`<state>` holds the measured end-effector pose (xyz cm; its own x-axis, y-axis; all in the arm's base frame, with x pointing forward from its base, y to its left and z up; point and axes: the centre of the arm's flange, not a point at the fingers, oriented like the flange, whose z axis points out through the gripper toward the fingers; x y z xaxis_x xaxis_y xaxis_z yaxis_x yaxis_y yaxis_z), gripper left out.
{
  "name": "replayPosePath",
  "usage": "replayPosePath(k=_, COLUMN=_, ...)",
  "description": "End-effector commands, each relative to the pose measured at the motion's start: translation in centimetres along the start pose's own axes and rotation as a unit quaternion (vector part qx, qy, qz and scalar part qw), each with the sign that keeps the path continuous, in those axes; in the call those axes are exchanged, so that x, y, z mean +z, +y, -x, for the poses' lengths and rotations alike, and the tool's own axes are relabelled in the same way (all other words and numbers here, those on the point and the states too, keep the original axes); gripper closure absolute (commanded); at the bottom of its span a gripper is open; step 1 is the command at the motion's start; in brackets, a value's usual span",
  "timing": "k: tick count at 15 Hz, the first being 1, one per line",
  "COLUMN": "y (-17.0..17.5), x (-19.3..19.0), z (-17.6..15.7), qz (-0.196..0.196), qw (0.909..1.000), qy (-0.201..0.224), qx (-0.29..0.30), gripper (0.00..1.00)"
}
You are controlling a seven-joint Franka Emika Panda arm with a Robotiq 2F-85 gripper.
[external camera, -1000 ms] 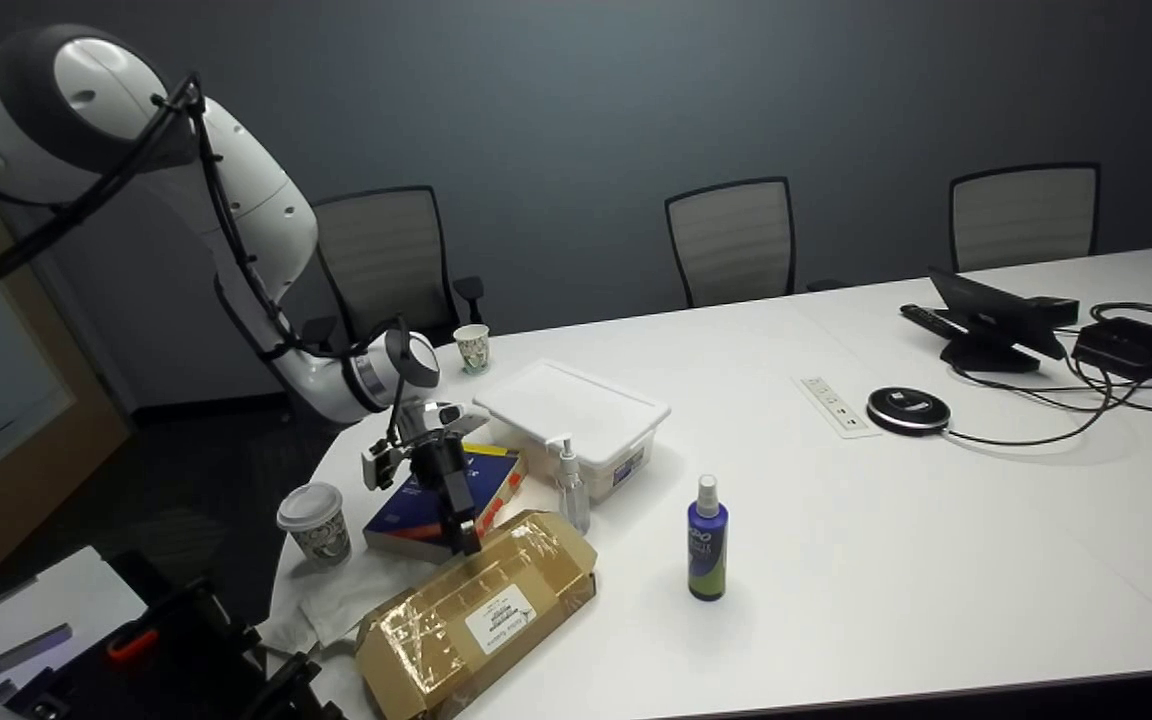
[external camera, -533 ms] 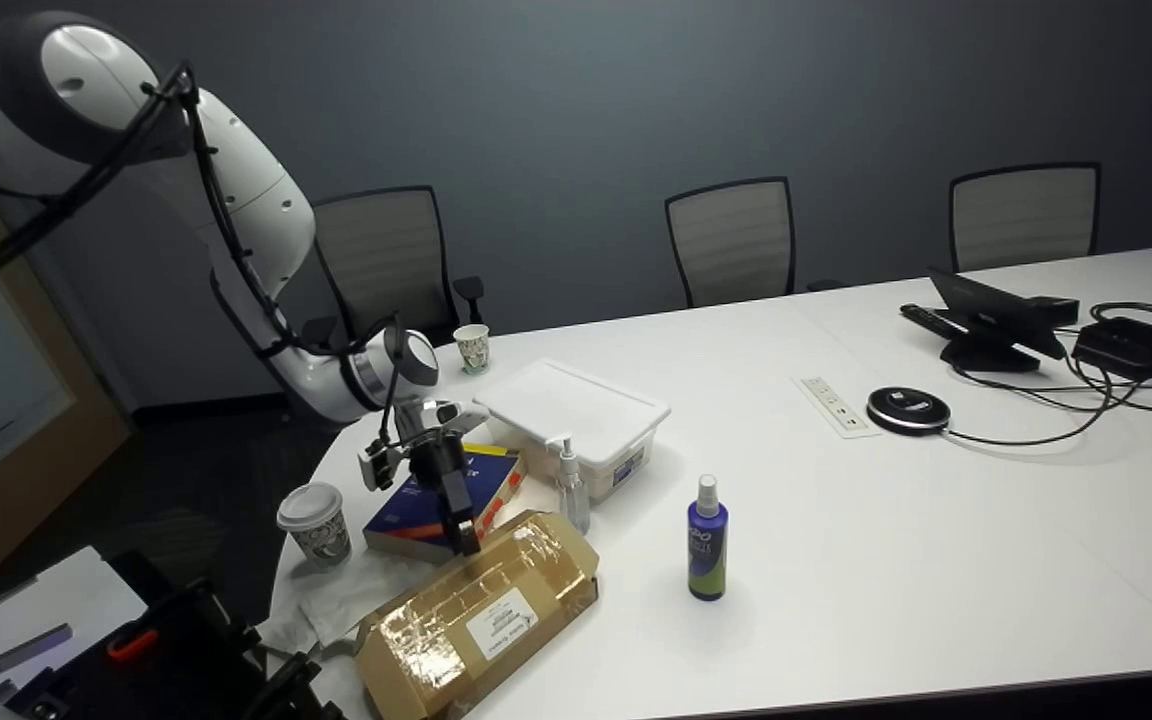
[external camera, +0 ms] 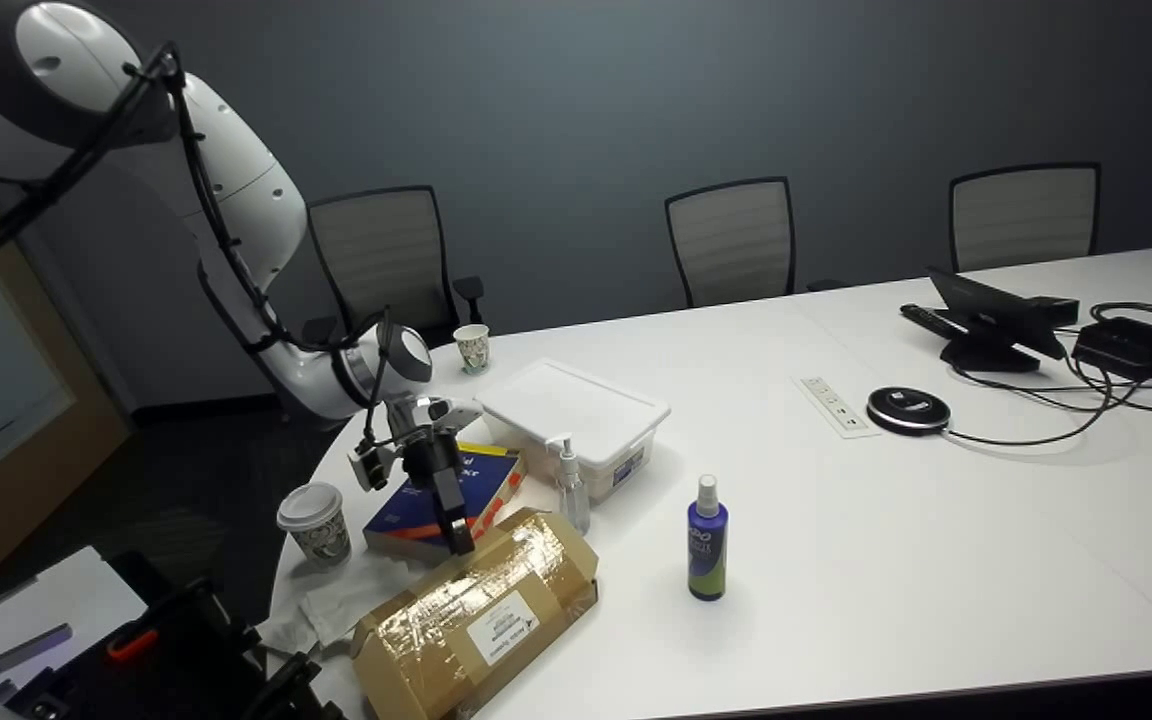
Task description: Open the box
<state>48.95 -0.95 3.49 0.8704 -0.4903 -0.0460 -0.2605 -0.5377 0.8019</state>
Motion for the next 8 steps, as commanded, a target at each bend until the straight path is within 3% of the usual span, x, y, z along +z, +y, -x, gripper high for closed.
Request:
replayPosePath(k=1, y=2.3, x=-1.2, z=1.6, qz=0.007, qw=0.9998, qy=0.01, qx=0.013, gripper=0.0)
replayPosePath(k=8, y=4.9, x=-1.3, z=1.9, qz=-0.012, qw=0.9996, qy=0.02, qx=0.014, gripper=0.0)
